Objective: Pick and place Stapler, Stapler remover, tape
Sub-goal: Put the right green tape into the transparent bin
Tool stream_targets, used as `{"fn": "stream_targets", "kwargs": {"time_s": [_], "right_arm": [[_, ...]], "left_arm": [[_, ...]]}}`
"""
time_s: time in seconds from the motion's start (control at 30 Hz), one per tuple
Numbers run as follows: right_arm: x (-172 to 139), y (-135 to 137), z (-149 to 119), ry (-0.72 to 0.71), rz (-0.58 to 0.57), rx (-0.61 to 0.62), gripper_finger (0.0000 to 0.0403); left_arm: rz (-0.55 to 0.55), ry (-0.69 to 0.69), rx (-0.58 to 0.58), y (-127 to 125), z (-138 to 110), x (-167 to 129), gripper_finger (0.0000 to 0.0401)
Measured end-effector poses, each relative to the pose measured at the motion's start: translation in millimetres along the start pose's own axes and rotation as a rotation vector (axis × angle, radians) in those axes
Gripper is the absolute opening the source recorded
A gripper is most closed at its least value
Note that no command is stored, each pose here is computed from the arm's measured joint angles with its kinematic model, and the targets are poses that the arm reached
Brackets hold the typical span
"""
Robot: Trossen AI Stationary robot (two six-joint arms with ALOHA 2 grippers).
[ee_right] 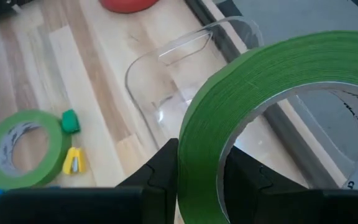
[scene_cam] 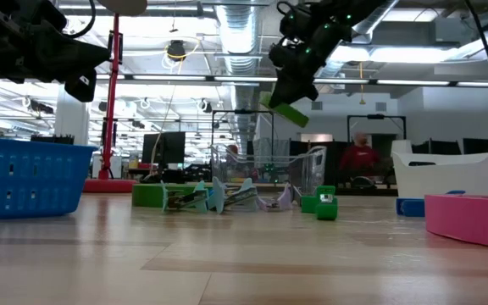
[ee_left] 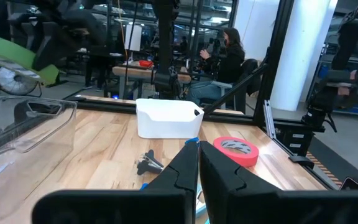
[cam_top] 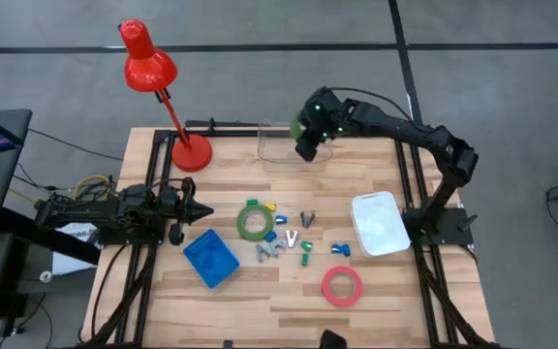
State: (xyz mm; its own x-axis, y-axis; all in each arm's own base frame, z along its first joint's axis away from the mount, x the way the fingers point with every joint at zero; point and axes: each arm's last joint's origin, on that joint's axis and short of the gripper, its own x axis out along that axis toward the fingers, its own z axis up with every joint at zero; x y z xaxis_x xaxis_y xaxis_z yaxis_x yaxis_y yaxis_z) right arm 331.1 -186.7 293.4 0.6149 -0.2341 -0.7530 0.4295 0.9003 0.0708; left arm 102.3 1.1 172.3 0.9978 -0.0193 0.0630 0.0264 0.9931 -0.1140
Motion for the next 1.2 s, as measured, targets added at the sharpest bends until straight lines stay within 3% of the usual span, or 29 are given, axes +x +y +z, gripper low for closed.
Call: {"fn": "stream_targets", "kwargs": {"time_s": [0.43,1.2], "right_arm": [[49.8,-1.6,-12.6,0.101,0.005,0.004,0.0084],[49.3,-7.7,-22.6,0.204,-0.052,0.030,0.0084]], "left_arm": [[0.001,0.007,0.000,0.1,-0.3,0.6,0.0008],[0.001,0.007,0.000,0.1,-0.3,0.7,0.0008]]}}
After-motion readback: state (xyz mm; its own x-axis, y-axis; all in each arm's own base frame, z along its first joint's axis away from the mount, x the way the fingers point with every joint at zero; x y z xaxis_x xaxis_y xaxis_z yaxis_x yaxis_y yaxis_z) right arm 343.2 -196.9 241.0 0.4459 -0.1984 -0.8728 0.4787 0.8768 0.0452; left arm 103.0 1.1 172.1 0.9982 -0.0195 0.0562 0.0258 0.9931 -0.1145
